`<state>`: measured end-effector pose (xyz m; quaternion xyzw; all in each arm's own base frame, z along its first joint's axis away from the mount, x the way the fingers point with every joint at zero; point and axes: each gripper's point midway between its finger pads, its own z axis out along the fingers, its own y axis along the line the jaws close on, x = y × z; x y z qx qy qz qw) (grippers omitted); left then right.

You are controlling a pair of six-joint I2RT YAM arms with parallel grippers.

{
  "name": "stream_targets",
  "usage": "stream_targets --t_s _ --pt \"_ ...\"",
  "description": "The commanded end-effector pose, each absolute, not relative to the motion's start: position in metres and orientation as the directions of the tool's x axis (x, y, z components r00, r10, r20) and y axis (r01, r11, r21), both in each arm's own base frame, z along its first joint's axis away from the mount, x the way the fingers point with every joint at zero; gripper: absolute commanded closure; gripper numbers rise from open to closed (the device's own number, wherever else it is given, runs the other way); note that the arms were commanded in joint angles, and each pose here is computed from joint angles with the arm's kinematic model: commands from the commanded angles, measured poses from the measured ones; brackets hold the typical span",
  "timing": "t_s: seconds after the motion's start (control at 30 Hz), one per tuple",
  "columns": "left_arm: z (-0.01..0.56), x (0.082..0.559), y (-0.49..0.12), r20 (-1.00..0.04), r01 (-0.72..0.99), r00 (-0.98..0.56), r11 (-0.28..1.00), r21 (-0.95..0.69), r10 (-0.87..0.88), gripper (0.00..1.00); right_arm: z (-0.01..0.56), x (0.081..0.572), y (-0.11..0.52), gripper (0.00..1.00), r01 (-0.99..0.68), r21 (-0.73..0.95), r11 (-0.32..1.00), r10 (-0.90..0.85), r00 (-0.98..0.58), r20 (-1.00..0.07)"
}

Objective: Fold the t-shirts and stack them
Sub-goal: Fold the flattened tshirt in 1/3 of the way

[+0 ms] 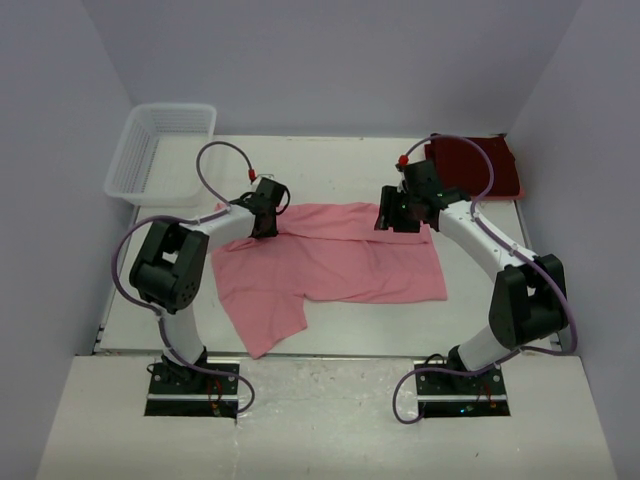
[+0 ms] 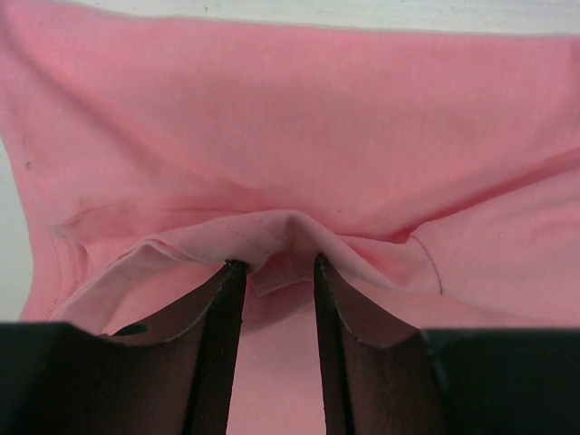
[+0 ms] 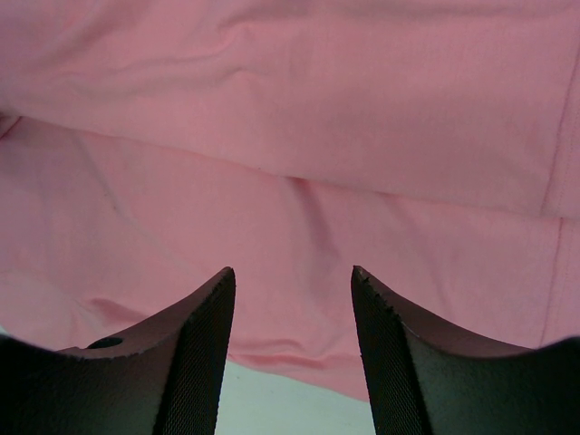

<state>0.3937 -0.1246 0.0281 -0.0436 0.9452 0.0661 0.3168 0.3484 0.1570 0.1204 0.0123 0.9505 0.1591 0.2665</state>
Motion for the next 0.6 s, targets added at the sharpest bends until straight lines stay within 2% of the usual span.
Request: stream_targets --t_s 0.0,0.17,0.47,0.57 --pt "0.020 0.395 -0.122 -0.595 -0.125 -0.802 0.988 0.089 -0.047 0.63 0.140 0.353 0.159 0.44 -0.094 0.314 0.945 0.107 -0.817 -0.567" --pt "0.016 0.395 -0.119 -0.590 -0.130 -0.806 0.987 0.090 -0.052 0.67 0.138 0.353 0.158 0.45 -0.092 0.312 0.945 0.106 -0.820 -0.562" --pt "0.017 0.396 -0.120 -0.593 -0.131 -0.803 0.989 0.075 -0.062 0.87 0.136 0.353 0.159 0.45 -0.093 0.314 0.945 0.105 -0.823 -0.559" --pt "0.023 0.396 -0.121 -0.603 -0.130 -0.795 0.989 0.068 -0.063 0.90 0.135 0.353 0.160 0.44 -0.091 0.315 0.945 0.105 -0.825 -0.555"
